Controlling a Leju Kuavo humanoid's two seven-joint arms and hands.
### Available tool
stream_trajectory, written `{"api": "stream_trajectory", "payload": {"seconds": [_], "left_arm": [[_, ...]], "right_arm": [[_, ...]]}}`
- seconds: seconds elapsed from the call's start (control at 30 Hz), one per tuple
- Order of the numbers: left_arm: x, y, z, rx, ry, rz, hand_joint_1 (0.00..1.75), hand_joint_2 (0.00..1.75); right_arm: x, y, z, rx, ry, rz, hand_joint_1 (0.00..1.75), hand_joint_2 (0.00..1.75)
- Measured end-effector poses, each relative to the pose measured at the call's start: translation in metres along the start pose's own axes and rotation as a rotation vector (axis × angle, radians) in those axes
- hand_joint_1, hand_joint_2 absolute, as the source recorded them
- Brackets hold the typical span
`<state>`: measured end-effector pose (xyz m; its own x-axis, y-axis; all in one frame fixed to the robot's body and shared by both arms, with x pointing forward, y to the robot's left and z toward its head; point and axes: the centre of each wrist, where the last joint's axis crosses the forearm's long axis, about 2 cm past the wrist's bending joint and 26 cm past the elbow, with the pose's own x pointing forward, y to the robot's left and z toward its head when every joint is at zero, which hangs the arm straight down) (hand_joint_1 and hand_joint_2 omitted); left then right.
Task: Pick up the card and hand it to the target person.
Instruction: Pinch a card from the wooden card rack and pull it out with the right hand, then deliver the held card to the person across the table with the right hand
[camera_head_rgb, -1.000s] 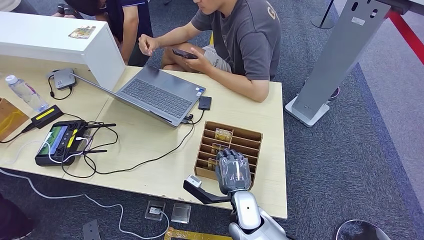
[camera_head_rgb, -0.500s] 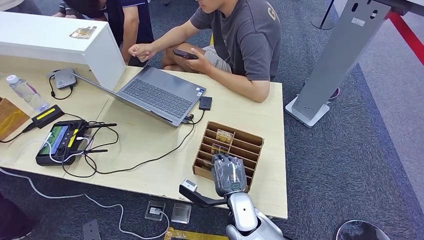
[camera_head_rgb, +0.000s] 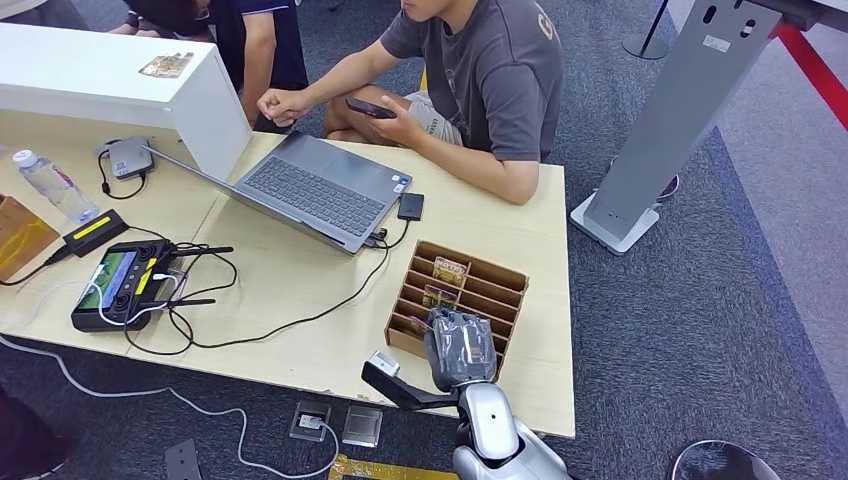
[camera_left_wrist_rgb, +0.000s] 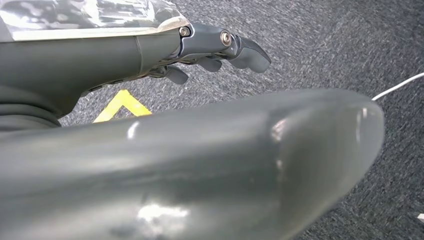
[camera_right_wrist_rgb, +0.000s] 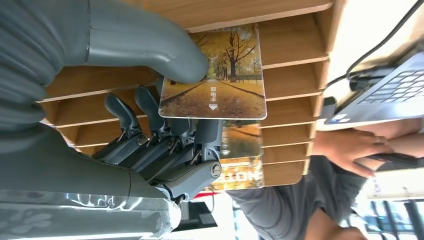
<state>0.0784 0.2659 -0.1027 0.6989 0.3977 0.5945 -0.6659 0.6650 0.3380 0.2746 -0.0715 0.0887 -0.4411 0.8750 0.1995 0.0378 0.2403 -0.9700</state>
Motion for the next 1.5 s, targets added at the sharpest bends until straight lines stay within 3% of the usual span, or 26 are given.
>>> {"api": "stream_trajectory", "payload": {"seconds": [0.3,1.13,1.5], "left_arm": [[0.0,0.0,0.0,-0.002,-0.002,0.001,0.0,0.0],[0.0,0.0,0.0,-0.026,-0.02,-0.003,0.0,0.0],[0.0,-0.001,0.0,-0.041,-0.044,-0.031,0.0,0.0]], "right_arm": [[-0.008,-0.016,-0.005,-0.072,0.025,-0.055,1.49,1.75],[-0.064,-0.113,-0.012,-0.533,0.137,-0.142,1.4,1.75],[-0.074,-0.156,-0.037,-0.679,0.089,-0.09,1.36,1.75]]}}
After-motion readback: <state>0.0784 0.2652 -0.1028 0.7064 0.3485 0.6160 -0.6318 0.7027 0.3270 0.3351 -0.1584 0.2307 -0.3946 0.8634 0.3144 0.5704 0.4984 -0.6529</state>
